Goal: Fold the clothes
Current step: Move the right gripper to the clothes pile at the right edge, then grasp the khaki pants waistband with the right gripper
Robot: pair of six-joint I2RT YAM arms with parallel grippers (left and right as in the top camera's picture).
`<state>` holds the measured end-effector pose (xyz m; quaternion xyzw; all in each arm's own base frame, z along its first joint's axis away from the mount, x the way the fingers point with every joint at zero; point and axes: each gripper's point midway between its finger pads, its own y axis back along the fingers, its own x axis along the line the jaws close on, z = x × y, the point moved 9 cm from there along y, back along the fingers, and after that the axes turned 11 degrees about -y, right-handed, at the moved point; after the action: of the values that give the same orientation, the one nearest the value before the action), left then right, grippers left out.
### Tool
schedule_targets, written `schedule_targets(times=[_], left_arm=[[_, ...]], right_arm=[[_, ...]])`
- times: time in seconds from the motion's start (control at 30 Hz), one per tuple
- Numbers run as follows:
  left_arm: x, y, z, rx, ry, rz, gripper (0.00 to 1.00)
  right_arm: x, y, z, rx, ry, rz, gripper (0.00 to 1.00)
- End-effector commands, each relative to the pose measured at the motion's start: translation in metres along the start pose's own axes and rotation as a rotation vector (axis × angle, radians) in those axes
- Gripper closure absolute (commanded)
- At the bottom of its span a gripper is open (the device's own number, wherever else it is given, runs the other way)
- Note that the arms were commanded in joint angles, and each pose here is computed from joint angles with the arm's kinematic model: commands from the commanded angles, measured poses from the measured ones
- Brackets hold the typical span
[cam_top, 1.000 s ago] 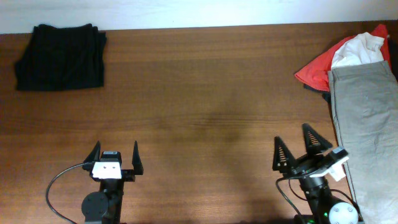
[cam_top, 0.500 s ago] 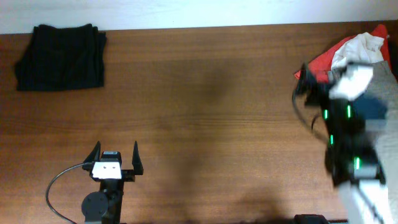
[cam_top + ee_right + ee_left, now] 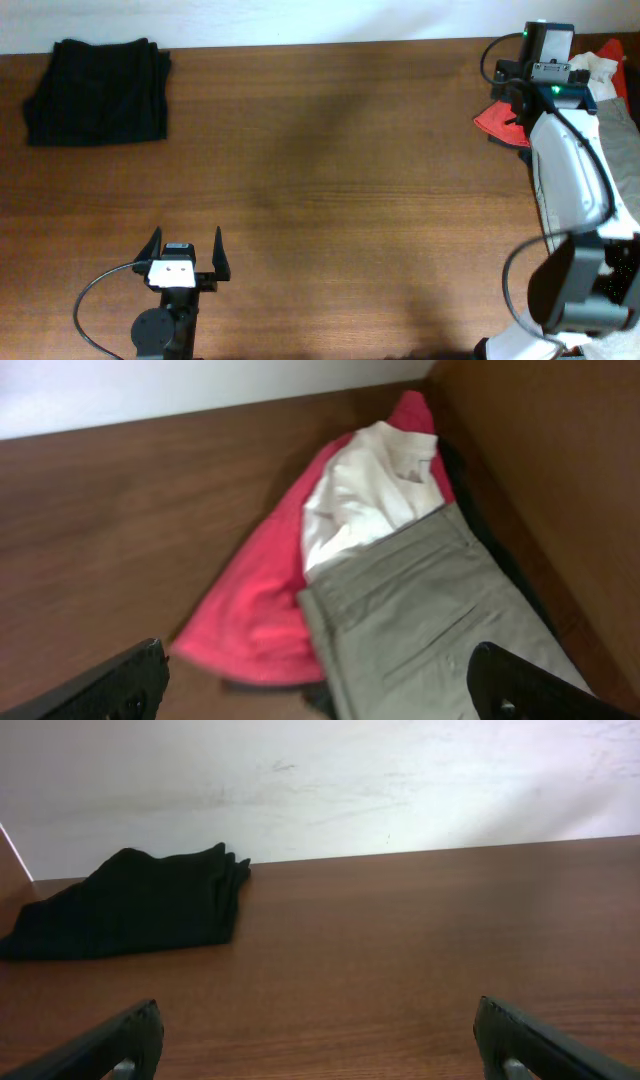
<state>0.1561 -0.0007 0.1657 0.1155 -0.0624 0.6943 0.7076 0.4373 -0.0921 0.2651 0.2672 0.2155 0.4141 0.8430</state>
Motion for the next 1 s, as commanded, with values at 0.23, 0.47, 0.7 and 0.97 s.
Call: schedule_targets(times=[0.23,0.47,0.7,0.97], left_arm=[[0.001,0.0,-0.003,0.007,-0.012,0.009,0.01],[0.001,0.0,-0.003,0.007,-0.012,0.009,0.01],[0.001,0.0,-0.003,0.007,-0.012,0.009,0.01],[0.001,0.0,-0.003,0.007,-0.012,0.009,0.01]], right_arm=[[-0.036,-0.125,-0.051,0.161,0.073,-0.184,0.01],[-0.032,-0.159,-0.077,0.208,0.111,-0.164,0.01],[-0.029,-0.167,-0.084,0.227,0.108,-0.129,0.02],[-0.039,-0.169,-0.085,0.24,0.117,-0.144,0.03]])
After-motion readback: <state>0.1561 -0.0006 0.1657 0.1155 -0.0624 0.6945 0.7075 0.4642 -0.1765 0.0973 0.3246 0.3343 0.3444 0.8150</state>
